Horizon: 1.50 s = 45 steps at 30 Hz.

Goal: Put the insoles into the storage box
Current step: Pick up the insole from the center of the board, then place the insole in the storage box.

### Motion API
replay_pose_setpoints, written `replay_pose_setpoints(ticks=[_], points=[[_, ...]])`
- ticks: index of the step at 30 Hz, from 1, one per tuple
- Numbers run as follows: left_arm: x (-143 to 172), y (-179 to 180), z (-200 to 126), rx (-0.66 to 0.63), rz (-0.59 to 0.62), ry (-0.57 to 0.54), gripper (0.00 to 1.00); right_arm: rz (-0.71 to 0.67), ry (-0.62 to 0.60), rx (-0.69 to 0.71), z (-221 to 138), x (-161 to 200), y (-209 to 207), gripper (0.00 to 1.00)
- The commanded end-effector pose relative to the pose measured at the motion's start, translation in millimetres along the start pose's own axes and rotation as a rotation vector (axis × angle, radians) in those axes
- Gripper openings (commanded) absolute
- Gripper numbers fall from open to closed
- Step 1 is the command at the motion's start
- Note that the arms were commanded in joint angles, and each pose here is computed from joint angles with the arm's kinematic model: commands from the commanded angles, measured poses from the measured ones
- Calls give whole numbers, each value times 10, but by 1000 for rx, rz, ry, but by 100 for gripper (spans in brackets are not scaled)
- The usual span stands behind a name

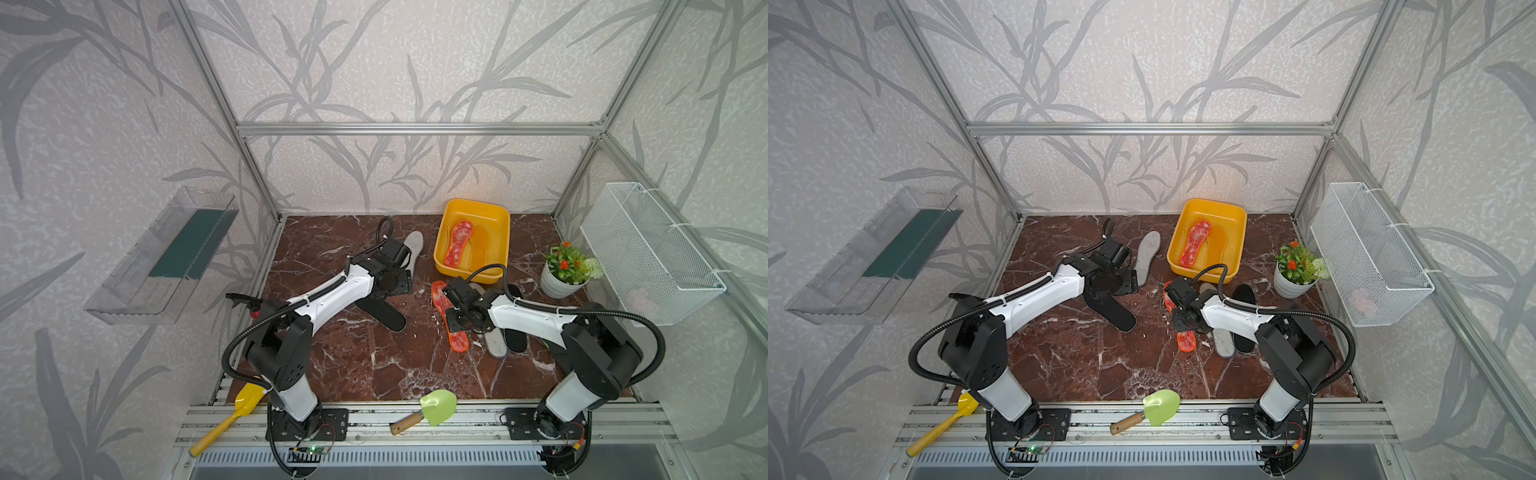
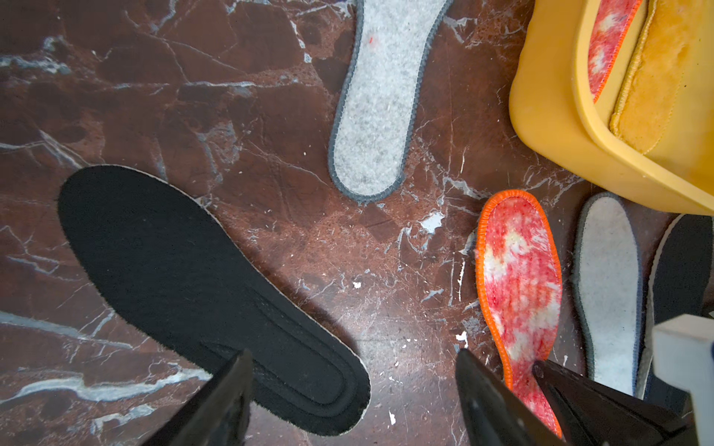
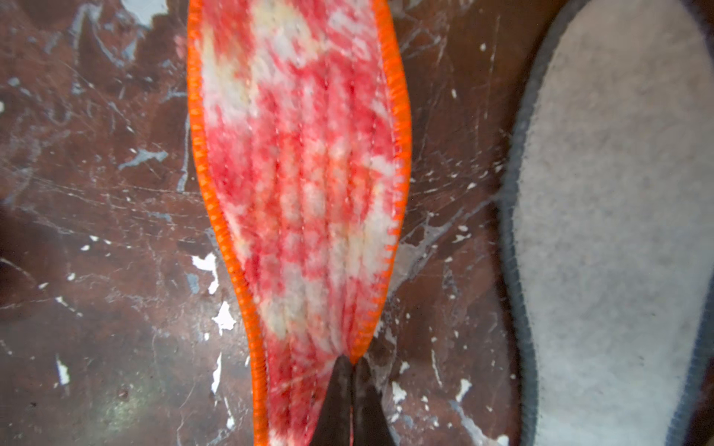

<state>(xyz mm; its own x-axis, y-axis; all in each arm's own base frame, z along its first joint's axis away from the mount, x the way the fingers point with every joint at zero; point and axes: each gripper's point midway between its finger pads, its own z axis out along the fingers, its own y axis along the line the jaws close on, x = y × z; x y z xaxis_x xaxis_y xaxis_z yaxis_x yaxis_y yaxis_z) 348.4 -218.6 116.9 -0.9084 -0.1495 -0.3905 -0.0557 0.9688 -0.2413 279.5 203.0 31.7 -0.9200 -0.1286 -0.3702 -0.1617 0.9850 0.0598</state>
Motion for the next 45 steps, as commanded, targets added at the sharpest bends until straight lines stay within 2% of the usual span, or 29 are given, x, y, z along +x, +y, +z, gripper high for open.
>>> replay_pose_setpoints(ticks=[1, 9, 17, 21, 25, 27, 30, 32, 33, 37, 45], points=[[-43, 48, -122, -4, -1, -32, 80, -9, -55, -6, -102, -109, -4, 0], [-81, 116, -197, -4, -20, -53, 80, -64, -103, -37, -363, -250, 47, 0], [-311, 250, -353, 9, -79, -111, 80, -32, -208, -129, -875, -667, 141, 0], [-445, 275, -387, 15, -77, -116, 79, 86, -266, -183, -1128, -1039, -12, 0], [-553, 270, -390, 33, -72, -117, 80, 295, -319, -198, -1236, -1477, -483, 0], [-614, 268, -402, 40, -69, -122, 80, 390, -323, -193, -1219, -1672, -740, 0], [-681, 278, -403, 47, -66, -121, 80, 461, -319, -155, -1114, -1948, -1020, 0], [-703, 284, -397, 52, -67, -117, 80, 461, -320, -104, -1063, -2115, -1132, 0], [-717, 286, -392, 55, -68, -116, 80, 467, -285, -76, -884, -2180, -1173, 0], [-734, 289, -395, 63, -66, -109, 80, 442, -226, 65, -558, -2399, -1394, 0], [-731, 378, -411, 47, -74, -106, 81, 422, -123, 135, -9, -2556, -1636, 0]])
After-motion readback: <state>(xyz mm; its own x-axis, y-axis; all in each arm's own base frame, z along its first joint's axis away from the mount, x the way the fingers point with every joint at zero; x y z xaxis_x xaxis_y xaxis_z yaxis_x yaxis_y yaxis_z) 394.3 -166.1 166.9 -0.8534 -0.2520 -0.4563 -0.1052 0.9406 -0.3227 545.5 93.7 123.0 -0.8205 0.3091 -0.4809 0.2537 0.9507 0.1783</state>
